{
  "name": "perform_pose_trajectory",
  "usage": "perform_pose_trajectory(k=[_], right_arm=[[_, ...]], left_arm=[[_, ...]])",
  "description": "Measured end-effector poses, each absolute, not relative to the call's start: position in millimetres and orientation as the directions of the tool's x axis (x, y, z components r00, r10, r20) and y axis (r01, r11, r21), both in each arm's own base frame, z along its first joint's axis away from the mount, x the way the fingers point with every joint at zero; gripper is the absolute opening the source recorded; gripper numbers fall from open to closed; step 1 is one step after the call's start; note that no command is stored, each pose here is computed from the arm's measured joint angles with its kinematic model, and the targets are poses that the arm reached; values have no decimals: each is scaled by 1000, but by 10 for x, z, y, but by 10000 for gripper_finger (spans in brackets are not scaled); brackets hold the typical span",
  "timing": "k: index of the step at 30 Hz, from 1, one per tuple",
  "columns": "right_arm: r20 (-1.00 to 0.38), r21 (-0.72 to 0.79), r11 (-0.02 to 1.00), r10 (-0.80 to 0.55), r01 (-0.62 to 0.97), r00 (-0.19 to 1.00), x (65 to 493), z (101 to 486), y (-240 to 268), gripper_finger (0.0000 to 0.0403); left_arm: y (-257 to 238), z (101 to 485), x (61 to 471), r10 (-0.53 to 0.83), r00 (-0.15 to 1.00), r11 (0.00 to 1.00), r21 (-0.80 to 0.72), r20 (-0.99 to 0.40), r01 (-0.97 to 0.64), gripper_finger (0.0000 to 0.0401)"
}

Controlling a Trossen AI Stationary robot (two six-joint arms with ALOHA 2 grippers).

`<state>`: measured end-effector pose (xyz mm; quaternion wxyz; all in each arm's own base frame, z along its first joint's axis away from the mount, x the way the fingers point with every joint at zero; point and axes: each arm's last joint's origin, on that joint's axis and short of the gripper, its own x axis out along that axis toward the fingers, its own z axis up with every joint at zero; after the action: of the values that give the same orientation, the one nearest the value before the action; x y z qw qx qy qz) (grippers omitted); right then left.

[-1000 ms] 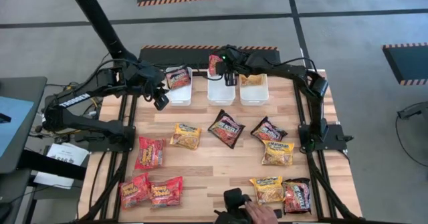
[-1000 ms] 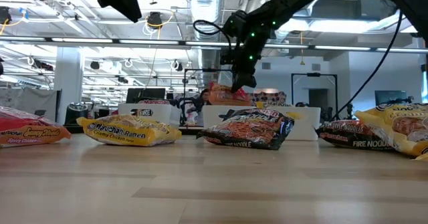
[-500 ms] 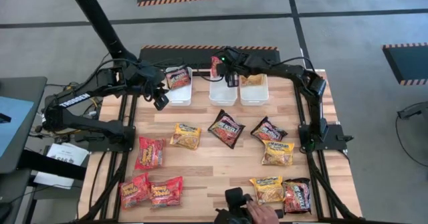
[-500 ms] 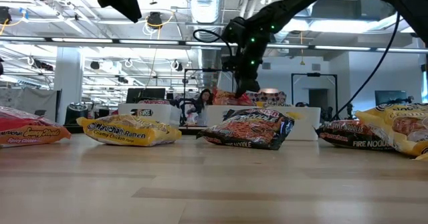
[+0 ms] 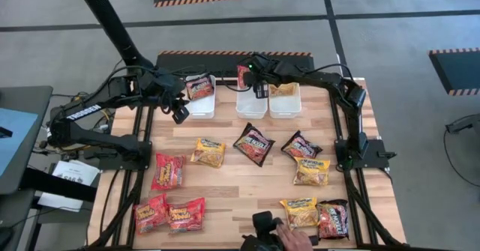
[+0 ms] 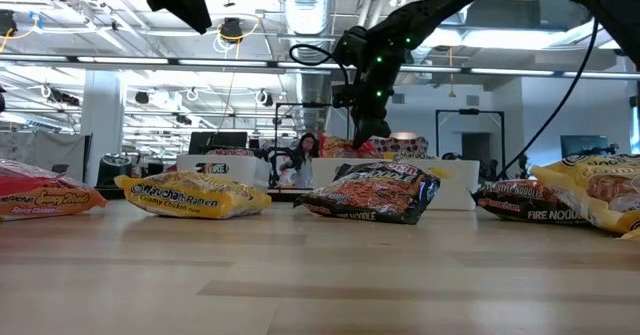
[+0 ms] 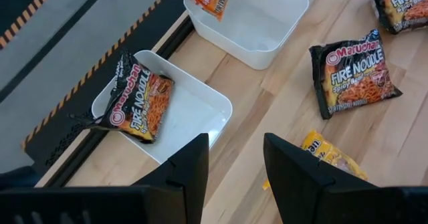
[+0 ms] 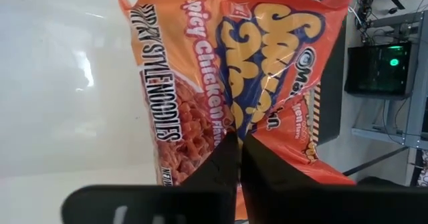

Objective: Sort Maruchan noodles
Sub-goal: Put the red noodle pack into the middle white bin, then put the black noodle pack into the left white bin

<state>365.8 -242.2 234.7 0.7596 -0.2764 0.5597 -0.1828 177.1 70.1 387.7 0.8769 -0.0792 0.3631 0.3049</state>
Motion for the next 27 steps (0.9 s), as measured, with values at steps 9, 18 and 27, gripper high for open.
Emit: perform_pose_trajectory(k=[9,18,27], right_arm=[[-748,-612,790,-588,22,307,3657,2349,-2423,73],[-794,-543,832,-553,115,253,3600,2307,-2387,102],[-814,-505,845,-534,176,227,3584,2289,-2348,102]], left_arm=[[701,3876,1770,477,550,802,82,-686,-592,132],[701,3876,1771,477,550,799,76,-686,-597,132],[701,3876,1770,477,550,797,73,-686,-599,132]])
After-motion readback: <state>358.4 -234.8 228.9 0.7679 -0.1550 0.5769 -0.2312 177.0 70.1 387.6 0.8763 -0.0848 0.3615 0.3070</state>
